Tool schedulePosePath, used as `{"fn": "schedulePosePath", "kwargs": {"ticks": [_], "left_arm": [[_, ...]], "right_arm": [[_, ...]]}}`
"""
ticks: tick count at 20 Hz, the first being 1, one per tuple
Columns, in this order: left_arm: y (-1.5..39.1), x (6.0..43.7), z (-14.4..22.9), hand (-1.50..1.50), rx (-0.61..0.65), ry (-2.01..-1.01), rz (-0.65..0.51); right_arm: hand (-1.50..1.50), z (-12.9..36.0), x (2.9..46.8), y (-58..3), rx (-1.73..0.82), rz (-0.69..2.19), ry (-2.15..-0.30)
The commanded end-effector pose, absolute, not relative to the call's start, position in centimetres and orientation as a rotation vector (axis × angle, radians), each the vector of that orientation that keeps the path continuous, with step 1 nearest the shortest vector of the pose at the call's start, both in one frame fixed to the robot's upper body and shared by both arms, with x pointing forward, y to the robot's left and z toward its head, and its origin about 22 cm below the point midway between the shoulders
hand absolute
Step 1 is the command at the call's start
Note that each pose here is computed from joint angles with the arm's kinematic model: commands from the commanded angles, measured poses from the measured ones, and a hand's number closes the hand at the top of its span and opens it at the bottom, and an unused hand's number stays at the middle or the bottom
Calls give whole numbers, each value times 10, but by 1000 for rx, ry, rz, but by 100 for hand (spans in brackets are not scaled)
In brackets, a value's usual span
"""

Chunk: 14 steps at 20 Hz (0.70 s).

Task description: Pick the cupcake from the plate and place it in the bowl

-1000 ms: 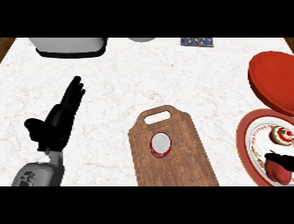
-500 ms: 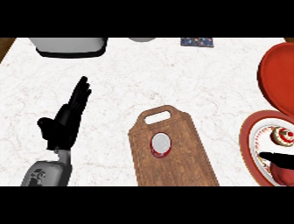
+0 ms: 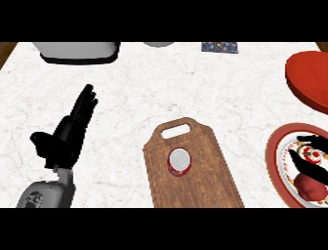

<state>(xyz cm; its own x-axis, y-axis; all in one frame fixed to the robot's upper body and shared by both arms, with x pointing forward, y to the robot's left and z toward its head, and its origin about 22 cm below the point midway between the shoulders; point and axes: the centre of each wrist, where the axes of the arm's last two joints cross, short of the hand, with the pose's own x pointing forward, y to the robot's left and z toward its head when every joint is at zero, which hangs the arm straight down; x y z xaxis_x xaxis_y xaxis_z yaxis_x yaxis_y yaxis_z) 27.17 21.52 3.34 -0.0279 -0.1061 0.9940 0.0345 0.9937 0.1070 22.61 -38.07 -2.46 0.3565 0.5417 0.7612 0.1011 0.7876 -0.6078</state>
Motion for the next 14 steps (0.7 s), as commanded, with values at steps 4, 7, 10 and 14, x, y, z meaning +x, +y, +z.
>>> {"fn": "schedulePosePath", "kwargs": {"ticks": [4,7,10,14], "left_arm": [[217,265,15,0,56,-1598,-106],[226,264,43,0,54,-1581,-105],[212,280,33,0,93,-1597,-113],[212,277,34,0,72,-1589,-116]], "right_arm": [[150,-35,227,-354,-577,363,-1241],[150,-43,227,-370,-569,355,-1269],[150,-12,264,-331,-410,433,-1365],[150,22,300,-288,-250,484,-1489]]}}
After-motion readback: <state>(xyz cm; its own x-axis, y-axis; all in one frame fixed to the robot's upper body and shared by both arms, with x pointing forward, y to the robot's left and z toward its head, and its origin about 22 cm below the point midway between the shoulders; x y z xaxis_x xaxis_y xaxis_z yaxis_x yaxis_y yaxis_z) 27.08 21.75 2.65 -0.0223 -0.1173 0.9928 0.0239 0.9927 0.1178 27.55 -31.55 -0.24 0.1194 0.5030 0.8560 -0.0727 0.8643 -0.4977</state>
